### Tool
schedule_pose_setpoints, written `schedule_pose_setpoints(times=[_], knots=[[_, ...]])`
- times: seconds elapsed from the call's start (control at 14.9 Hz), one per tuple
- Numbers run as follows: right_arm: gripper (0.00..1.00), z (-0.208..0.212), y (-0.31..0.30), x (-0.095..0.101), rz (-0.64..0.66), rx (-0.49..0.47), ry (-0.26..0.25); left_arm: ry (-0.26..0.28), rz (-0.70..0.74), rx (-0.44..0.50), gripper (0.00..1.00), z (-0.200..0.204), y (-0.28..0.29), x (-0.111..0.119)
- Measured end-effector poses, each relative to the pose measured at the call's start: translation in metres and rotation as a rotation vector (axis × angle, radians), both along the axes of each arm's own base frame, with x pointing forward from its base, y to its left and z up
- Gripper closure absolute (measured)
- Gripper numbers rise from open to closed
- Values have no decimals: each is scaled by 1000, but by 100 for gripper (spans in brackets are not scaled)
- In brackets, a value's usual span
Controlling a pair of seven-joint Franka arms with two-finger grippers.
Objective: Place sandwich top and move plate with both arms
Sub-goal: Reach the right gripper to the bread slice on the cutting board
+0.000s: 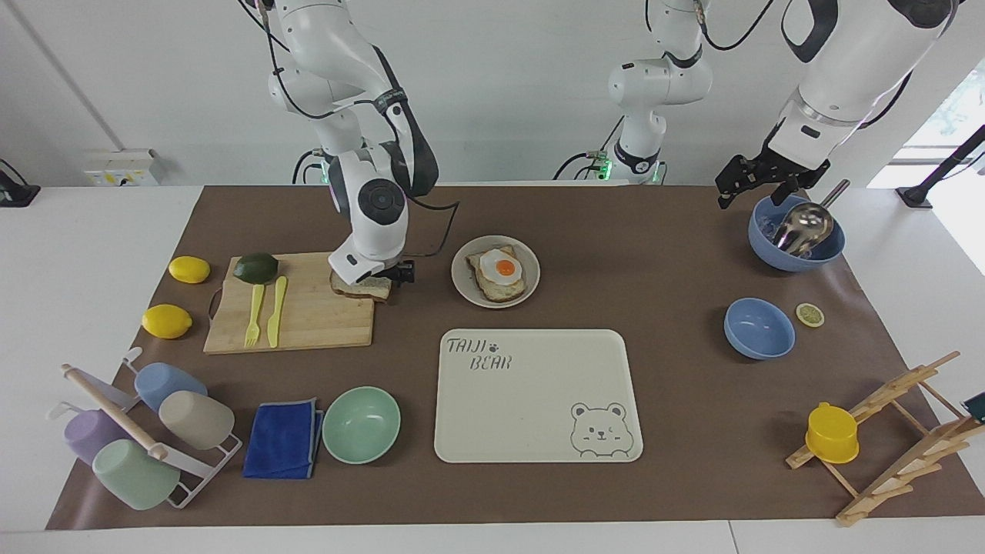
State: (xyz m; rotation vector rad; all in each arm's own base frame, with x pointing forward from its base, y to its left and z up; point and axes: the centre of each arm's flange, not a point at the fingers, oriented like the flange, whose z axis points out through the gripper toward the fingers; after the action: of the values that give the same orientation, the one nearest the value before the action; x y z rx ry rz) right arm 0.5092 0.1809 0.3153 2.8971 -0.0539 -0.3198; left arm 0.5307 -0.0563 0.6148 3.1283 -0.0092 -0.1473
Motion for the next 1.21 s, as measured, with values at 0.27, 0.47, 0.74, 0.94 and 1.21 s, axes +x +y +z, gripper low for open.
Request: schedule_pose_setpoints(times=[0.27, 0.47, 0.74, 0.94, 1.21], knots=[[0, -14, 13, -15, 17, -12, 19, 0, 0, 0, 0, 0, 0, 0], [0, -23, 10, -17, 38, -39, 25, 0, 0, 0, 0, 0, 0, 0], [3, -28, 8, -18, 66, -71, 24, 0, 0, 0, 0, 0, 0, 0], [8, -29, 10, -19, 72, -74, 26, 0, 0, 0, 0, 0, 0, 0], [48, -24, 16, -21, 95, -87, 24, 0, 0, 0, 0, 0, 0, 0]])
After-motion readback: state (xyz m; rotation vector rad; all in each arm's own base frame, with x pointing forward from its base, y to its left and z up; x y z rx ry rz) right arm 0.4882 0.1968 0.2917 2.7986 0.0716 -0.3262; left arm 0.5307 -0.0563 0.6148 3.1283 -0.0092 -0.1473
